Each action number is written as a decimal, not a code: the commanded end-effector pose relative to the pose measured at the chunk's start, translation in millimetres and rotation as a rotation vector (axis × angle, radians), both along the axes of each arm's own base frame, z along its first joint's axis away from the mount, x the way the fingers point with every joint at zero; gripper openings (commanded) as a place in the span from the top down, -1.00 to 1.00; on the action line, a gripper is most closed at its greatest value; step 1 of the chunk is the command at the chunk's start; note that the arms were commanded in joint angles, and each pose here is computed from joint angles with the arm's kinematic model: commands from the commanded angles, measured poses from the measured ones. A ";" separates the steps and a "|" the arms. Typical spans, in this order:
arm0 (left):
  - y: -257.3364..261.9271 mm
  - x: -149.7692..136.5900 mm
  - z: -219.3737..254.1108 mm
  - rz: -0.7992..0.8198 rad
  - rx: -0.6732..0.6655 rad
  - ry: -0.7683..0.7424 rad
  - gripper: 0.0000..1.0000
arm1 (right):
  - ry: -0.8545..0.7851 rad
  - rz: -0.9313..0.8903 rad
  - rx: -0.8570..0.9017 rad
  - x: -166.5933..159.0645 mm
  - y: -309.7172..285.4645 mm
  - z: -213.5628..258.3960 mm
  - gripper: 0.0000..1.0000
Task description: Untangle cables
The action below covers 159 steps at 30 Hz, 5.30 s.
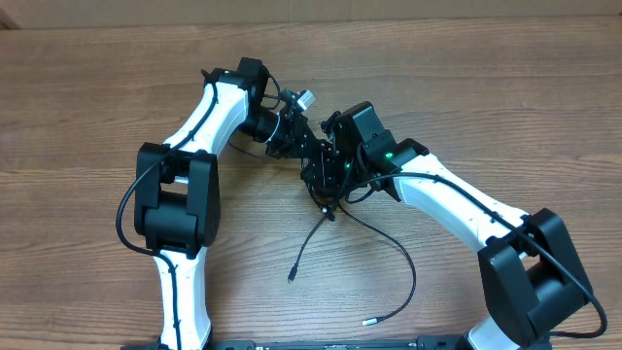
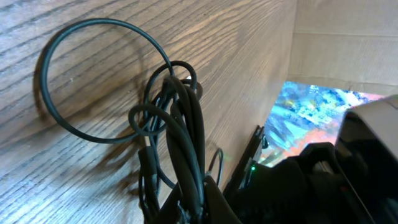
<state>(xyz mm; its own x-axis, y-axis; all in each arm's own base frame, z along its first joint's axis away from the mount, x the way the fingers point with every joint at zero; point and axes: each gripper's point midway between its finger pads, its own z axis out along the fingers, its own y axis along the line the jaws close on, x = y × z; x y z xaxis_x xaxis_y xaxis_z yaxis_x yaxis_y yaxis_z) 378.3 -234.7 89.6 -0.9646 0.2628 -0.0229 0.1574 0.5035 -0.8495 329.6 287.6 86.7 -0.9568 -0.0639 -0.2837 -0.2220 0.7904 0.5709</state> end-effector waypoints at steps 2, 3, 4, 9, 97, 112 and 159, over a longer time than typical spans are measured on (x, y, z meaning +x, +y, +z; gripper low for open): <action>-6.5 3.3 8.0 -0.013 -0.057 -0.013 0.87 | -0.034 -0.022 -0.036 9.7 -1.8 -2.1 0.33; -6.5 3.3 8.0 -0.012 -0.057 -0.012 0.88 | -0.035 -0.022 -0.036 10.2 -1.7 -1.9 0.38; -6.5 3.2 8.0 -0.012 -0.056 -0.012 0.87 | -0.038 -0.022 -0.034 10.5 -1.4 -1.4 0.45; -6.5 2.9 8.1 -0.012 -0.057 -0.010 0.87 | -0.043 -0.022 -0.030 11.6 -0.7 -0.6 0.81; 38.3 -71.4 -97.9 0.311 1.060 0.252 0.36 | 0.211 -0.342 -0.297 14.8 -139.1 -38.7 -0.89; 133.8 -60.2 -88.5 0.354 1.363 0.205 0.24 | 0.208 -0.318 -0.308 12.5 -139.8 -39.3 -0.95; 105.4 -60.6 -75.2 0.750 1.248 0.522 0.27 | 0.187 -0.264 -0.319 10.2 -136.5 -39.4 -1.00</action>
<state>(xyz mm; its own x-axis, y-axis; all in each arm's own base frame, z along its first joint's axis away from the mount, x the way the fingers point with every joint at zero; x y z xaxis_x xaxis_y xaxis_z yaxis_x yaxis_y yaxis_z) 326.2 -133.4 22.4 -0.7540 -0.6170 0.2253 -0.5749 0.7858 0.2280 334.0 149.3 44.5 -0.9859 0.1406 -0.0911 0.1069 0.9465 0.3045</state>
